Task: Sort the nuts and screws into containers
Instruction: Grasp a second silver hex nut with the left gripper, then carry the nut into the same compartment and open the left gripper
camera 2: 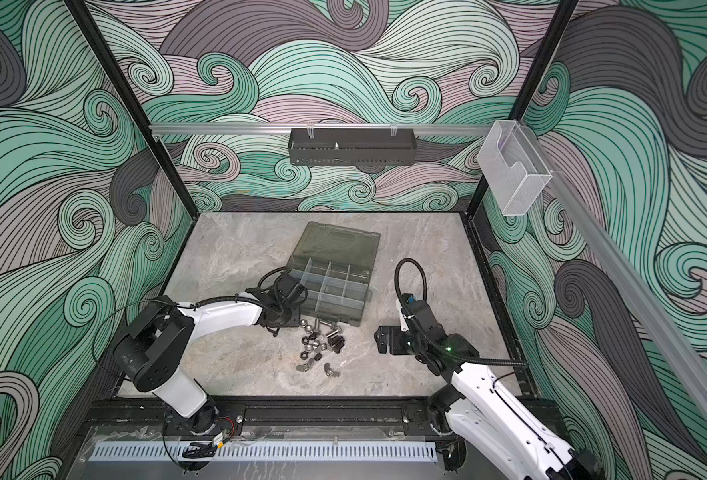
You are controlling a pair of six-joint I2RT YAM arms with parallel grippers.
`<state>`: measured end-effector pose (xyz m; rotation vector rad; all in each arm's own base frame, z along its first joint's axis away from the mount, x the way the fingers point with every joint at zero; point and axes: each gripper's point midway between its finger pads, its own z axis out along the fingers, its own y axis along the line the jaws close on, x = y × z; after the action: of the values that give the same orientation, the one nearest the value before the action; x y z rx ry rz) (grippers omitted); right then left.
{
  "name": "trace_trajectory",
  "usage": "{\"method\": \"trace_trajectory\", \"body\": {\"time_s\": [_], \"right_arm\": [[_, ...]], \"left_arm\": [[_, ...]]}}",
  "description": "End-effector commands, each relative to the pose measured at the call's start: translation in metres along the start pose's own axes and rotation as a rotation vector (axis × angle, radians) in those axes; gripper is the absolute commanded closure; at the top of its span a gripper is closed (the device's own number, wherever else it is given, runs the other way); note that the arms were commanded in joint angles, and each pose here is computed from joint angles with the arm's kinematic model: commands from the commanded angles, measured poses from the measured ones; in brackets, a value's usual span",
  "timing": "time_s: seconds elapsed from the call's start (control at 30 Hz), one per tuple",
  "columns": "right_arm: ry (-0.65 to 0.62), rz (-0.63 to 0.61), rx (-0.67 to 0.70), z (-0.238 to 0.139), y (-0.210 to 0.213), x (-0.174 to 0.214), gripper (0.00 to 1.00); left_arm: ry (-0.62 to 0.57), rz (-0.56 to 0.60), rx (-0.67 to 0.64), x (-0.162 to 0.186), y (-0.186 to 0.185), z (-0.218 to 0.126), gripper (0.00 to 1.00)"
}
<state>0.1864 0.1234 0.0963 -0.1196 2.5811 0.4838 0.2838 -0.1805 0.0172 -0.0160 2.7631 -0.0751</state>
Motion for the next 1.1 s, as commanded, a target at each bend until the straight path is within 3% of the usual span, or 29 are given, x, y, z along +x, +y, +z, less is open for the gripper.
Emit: {"method": "trace_trajectory", "body": {"time_s": [0.0,0.23,0.63,0.9,1.07], "right_arm": [[0.006,0.006,0.01,0.001,-0.002,0.003,0.01],[0.006,0.008,0.013,0.002,-0.003,0.003,0.01],[0.009,0.0,0.009,0.002,0.0,0.0,0.01],[0.005,-0.003,0.007,0.002,0.001,-0.003,0.01],[0.004,0.002,0.006,0.001,0.0,-0.001,0.01]], "left_arm": [[-0.001,0.002,-0.032,0.002,0.008,-0.001,0.57],[0.012,0.018,-0.034,0.005,0.009,0.001,0.7],[0.004,0.025,0.04,0.01,0.005,-0.033,0.73],[-0.141,0.057,0.116,-0.037,-0.013,-0.086,0.72],[-0.158,0.102,0.101,-0.06,-0.024,-0.081,0.71]]}}
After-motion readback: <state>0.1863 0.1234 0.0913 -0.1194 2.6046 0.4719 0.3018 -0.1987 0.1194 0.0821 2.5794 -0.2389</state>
